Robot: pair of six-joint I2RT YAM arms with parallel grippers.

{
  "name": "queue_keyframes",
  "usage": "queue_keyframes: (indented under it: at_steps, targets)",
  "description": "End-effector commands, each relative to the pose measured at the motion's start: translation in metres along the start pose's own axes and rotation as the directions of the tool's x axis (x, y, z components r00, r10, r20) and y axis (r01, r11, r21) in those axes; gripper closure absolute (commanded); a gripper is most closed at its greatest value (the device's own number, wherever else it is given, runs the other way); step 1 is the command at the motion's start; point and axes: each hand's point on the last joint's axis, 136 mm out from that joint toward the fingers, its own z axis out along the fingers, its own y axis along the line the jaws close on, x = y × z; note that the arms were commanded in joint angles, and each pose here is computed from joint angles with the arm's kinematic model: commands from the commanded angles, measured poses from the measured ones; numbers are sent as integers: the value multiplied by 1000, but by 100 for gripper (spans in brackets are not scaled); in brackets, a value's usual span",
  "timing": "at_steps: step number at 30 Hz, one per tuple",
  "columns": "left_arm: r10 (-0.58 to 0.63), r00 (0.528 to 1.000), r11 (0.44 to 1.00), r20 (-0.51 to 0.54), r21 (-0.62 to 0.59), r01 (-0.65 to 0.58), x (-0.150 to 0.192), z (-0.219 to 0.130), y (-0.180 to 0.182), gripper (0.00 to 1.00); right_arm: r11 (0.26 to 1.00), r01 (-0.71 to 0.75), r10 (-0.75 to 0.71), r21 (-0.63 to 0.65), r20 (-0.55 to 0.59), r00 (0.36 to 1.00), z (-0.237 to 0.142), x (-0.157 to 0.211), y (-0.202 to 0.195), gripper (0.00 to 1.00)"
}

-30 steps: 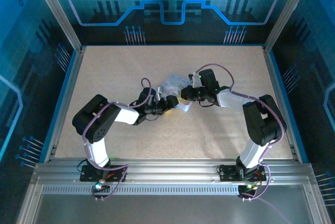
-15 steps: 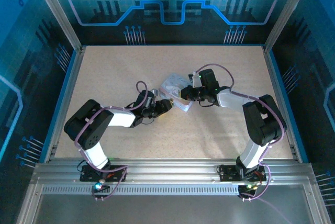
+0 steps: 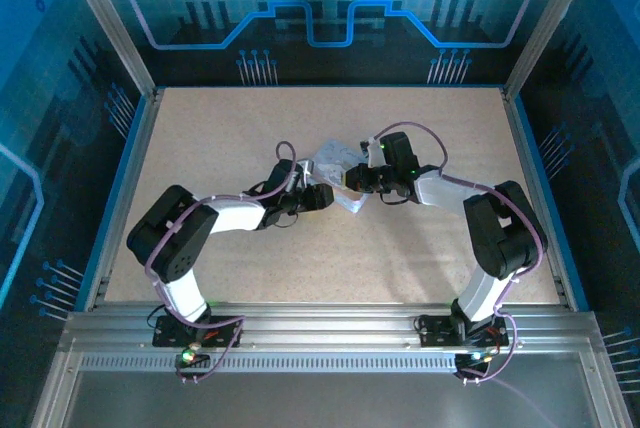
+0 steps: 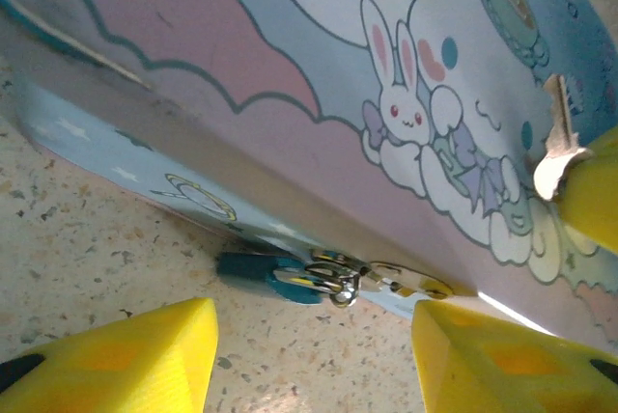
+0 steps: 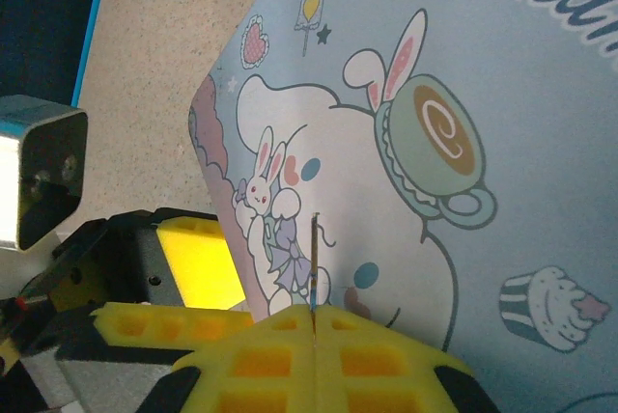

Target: Unlock a padlock with a key

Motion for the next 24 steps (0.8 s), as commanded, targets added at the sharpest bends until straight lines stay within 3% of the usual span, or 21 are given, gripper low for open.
queue_keyframes:
  at_steps: [1,24]
  targets:
    - [102,994,995,-39,2,-102,8,7,0,43,997,-59,63,59,-67,996,1,24,-22,99]
    - [132,991,987,-27,91,-129,5,31,-11,45,995,-67,71,68,-69,995,0,24,-26,99]
